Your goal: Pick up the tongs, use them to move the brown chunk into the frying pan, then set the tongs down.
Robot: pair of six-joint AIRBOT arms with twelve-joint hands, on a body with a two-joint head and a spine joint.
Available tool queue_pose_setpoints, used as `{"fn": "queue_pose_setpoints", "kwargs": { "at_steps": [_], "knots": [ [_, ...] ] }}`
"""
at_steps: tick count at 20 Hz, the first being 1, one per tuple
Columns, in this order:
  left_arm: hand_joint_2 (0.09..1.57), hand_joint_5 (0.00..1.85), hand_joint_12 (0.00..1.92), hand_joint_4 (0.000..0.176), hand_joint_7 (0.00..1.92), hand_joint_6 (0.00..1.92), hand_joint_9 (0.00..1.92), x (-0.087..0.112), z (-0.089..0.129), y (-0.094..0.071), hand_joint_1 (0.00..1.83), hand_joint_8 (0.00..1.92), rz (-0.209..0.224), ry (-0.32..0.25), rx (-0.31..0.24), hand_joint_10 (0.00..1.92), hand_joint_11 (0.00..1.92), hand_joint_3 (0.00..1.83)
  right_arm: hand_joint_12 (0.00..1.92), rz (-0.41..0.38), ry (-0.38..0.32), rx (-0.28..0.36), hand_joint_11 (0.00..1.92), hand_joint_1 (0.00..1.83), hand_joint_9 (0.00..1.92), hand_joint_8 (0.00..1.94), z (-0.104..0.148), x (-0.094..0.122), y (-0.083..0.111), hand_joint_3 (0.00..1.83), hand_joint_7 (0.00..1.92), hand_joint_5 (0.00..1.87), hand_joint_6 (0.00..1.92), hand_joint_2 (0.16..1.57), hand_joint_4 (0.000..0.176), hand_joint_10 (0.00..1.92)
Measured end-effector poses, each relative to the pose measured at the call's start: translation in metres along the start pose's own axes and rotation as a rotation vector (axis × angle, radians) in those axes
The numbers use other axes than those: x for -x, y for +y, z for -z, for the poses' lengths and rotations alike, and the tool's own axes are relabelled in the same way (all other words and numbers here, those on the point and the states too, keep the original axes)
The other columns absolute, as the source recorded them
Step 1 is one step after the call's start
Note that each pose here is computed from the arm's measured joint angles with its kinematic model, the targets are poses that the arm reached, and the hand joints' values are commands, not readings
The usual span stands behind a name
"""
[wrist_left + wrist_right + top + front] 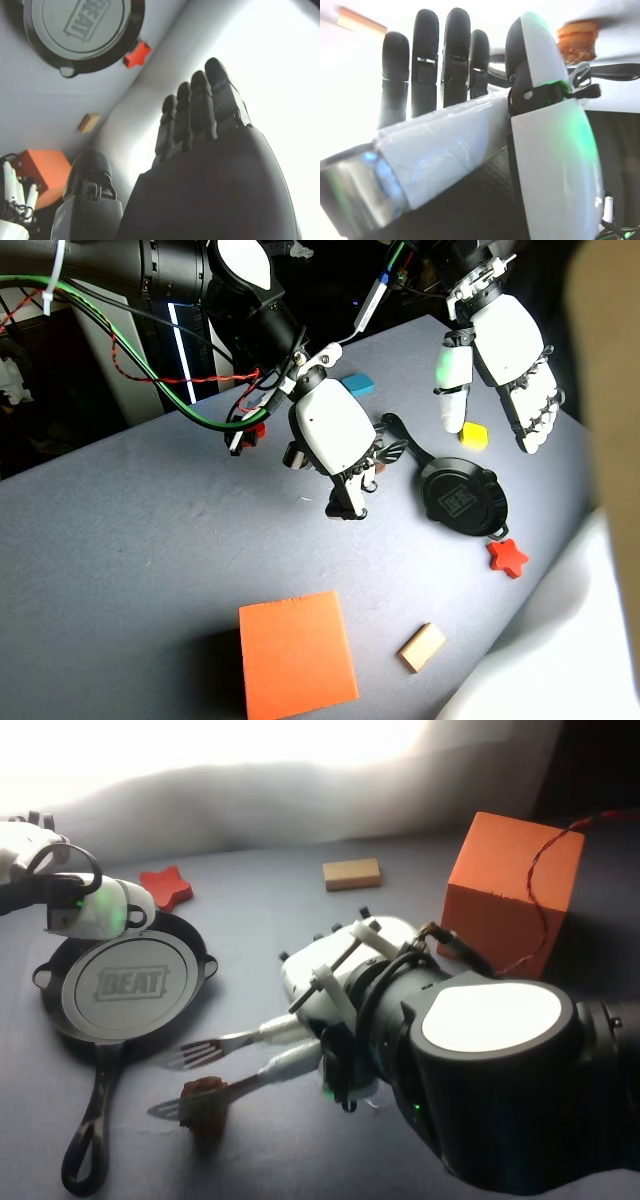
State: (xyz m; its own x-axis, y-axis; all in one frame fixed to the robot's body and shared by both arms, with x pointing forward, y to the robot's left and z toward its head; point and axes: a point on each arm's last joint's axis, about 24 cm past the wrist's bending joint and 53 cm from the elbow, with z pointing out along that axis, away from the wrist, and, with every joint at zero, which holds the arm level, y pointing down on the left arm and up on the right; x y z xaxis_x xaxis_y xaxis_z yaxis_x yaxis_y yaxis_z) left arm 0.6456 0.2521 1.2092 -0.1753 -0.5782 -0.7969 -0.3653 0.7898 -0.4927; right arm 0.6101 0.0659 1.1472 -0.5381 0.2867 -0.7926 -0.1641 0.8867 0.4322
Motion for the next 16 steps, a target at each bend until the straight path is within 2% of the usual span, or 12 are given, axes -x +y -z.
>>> {"fn": "queue_pose_setpoints", "kwargs": {
  "at_steps": [2, 8, 16],
  "knots": [
    [1.25, 0.09, 0.38, 0.0, 0.12, 0.01, 0.11, 0.003, -0.001, 0.0, 0.02, 0.0, 0.006, -0.006, 0.002, 0.01, 0.0, 0.0, 1.47, 0.001, 0.007, 0.004, 0.35, 1.11, 0.75, 0.0, 0.0, -0.003, 0.001, 0.0, 0.97, 0.83, 0.22, 1.18, 0.0, 0.51],
    [1.25, 0.07, 0.34, 0.0, 0.09, 0.0, 0.09, 0.007, 0.0, 0.004, 0.0, 0.0, 0.009, -0.02, 0.022, 0.0, 0.0, 0.0, 1.47, 0.025, 0.003, 0.001, 0.36, 1.11, 0.74, 0.0, -0.002, -0.008, -0.004, 0.0, 0.96, 0.82, 0.21, 1.18, 0.0, 0.5],
    [1.25, 0.09, 0.36, 0.0, 0.1, 0.0, 0.09, 0.005, 0.001, 0.004, 0.0, 0.0, 0.009, -0.016, 0.02, 0.0, 0.0, 0.0, 1.45, 0.055, 0.0, -0.005, 0.36, 1.1, 0.75, 0.0, -0.003, -0.008, -0.011, 0.0, 0.97, 0.83, 0.2, 1.17, 0.0, 0.5]
  ]
}}
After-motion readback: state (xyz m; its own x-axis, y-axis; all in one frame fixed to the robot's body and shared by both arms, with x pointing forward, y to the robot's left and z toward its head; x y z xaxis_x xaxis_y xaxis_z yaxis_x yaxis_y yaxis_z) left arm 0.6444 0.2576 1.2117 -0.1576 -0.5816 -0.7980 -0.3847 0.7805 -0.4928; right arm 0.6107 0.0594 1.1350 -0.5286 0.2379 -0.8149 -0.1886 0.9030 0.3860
